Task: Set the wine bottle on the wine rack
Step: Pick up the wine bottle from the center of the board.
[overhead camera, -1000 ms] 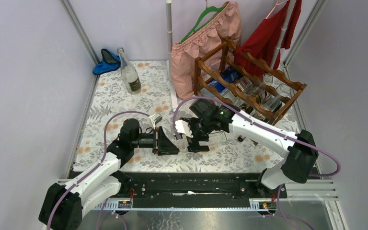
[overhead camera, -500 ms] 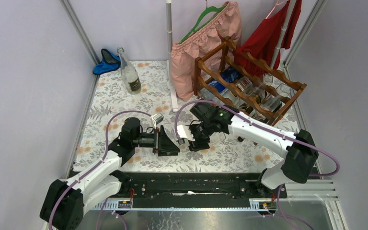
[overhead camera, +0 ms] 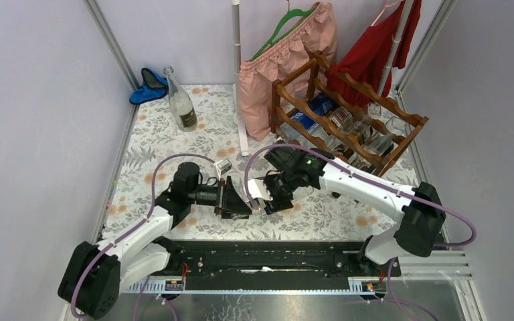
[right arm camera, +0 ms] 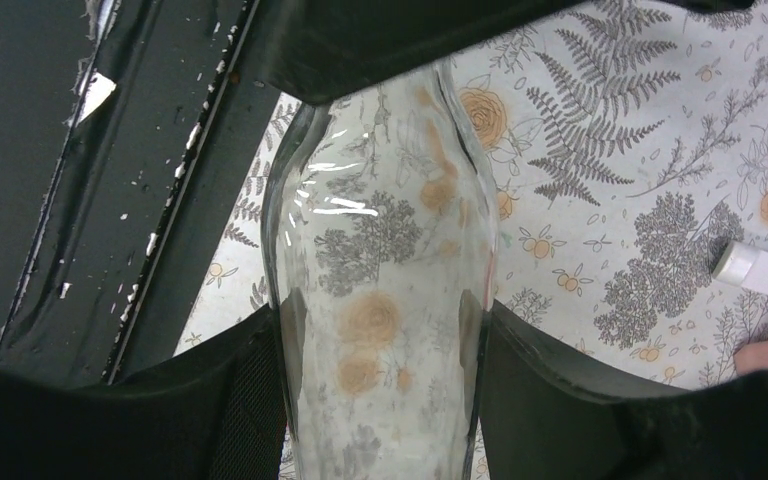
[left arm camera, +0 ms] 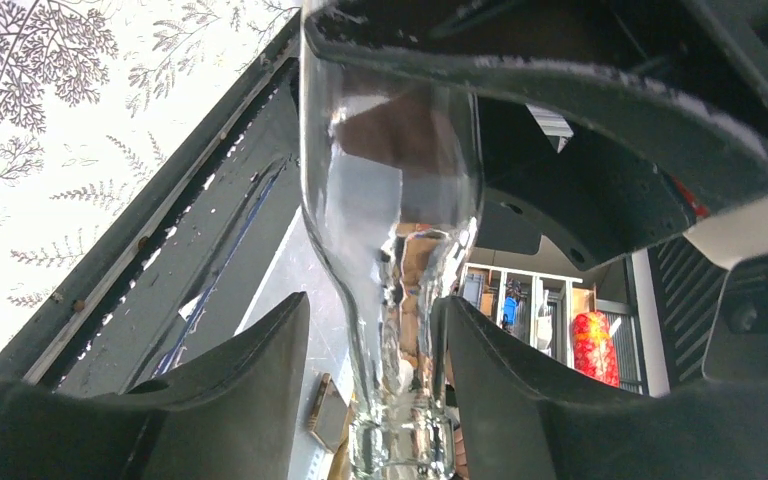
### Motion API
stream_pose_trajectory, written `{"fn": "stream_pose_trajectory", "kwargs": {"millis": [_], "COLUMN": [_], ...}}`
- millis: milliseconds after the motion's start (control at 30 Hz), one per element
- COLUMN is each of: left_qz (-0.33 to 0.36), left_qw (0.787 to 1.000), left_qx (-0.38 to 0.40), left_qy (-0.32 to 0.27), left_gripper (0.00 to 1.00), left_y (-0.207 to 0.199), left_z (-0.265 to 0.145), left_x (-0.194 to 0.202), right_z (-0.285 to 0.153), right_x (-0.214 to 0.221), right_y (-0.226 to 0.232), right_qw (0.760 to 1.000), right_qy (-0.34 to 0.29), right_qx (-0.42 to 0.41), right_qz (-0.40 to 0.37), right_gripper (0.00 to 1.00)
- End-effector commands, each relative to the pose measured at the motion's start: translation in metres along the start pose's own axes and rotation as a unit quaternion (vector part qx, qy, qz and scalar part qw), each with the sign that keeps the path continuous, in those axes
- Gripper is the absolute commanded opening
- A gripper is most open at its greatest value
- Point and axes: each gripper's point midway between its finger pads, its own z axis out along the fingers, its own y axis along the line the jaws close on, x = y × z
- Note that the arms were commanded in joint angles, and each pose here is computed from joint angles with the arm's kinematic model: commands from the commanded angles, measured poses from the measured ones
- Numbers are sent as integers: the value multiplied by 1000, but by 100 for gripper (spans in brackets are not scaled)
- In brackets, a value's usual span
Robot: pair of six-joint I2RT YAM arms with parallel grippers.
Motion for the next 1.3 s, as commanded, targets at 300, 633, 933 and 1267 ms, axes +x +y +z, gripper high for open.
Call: {"fn": "stream_pose_trajectory", "kwargs": {"millis": [300,633,933,1267], "left_qz": [19,19,23,27], "left_qw": [1000,1000,999,999], "left_qx": [11,13,15,16], "left_qy": [18,20,26,30], "left_gripper": [54,48,52,42], "left_y": [-9,-10,-11,-11], "left_z": [1,1,1,1], "left_x": [1,3,7,9], "right_z": [0,0,1,4], "right_x": [-28,-28,-27,-23], "right_y": [2,-4,-7,-8], "right_qw": [998,999,1000,1000], "right_qy": [-13,-4,1,11], "right_qx": [10,16,17,18], "right_qz": [-53,-34,-22,-12], "right_gripper": [5,5,5,5]}}
